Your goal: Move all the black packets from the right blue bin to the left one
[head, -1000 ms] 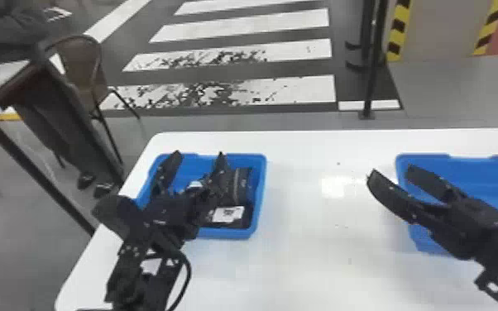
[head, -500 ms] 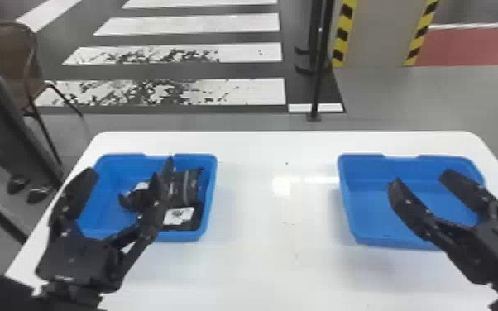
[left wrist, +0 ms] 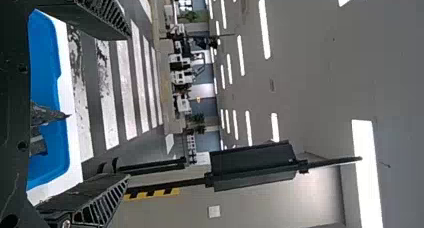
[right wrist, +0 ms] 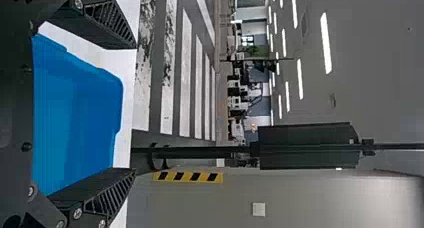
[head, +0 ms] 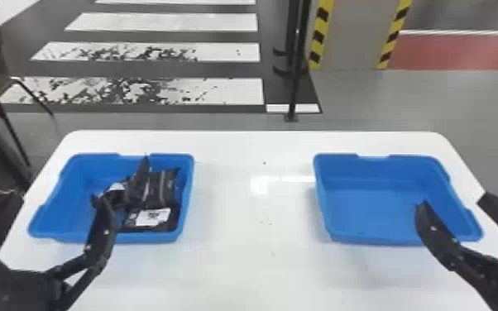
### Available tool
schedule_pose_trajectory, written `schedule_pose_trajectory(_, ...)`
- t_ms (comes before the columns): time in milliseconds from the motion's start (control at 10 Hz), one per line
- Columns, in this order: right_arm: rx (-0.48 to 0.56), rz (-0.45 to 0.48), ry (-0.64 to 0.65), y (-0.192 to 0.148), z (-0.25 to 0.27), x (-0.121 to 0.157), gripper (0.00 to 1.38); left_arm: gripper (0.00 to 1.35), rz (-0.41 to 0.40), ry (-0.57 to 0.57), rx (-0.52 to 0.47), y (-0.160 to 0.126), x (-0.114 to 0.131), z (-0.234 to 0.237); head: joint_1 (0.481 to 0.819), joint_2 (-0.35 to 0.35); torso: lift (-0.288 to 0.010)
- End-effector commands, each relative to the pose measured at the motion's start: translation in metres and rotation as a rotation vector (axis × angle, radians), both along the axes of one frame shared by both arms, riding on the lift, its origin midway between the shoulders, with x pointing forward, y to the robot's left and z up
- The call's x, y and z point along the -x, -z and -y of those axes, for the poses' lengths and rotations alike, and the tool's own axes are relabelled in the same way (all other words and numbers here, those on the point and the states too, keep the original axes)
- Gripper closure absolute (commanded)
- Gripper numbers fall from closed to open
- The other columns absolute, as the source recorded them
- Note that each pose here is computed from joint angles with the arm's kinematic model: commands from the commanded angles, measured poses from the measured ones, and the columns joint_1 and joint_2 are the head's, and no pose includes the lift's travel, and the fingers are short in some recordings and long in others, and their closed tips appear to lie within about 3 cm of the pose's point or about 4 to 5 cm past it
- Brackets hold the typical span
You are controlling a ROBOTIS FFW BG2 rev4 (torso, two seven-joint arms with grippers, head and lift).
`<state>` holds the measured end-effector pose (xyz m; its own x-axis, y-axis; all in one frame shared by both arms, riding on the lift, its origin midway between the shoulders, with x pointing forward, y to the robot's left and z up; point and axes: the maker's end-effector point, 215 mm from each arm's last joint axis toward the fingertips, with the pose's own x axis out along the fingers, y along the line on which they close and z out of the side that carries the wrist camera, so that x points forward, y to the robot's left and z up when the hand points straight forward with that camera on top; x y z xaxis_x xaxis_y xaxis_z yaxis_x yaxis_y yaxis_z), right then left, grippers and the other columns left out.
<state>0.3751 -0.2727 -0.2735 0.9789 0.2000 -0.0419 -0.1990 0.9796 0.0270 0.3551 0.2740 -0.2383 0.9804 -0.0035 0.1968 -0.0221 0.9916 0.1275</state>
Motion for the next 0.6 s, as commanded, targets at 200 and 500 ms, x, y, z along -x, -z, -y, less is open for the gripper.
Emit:
schedule_pose_trajectory(200,-0.011,0.005,0.002,0.0014,0.0012,-0.0022,0.16,0.04,-0.006,-0.003,0.055,0.0031,0.0027,0.0002,0.695,-0.003,-0.140)
schedule_pose_trajectory(500,-0.027,0.009,0.000,-0.0003,-0.0002,-0.0029,0.16,0.04,0.008,0.002,0.071,-0.0018,0.0021,0.0035,0.695,0.000,-0.140)
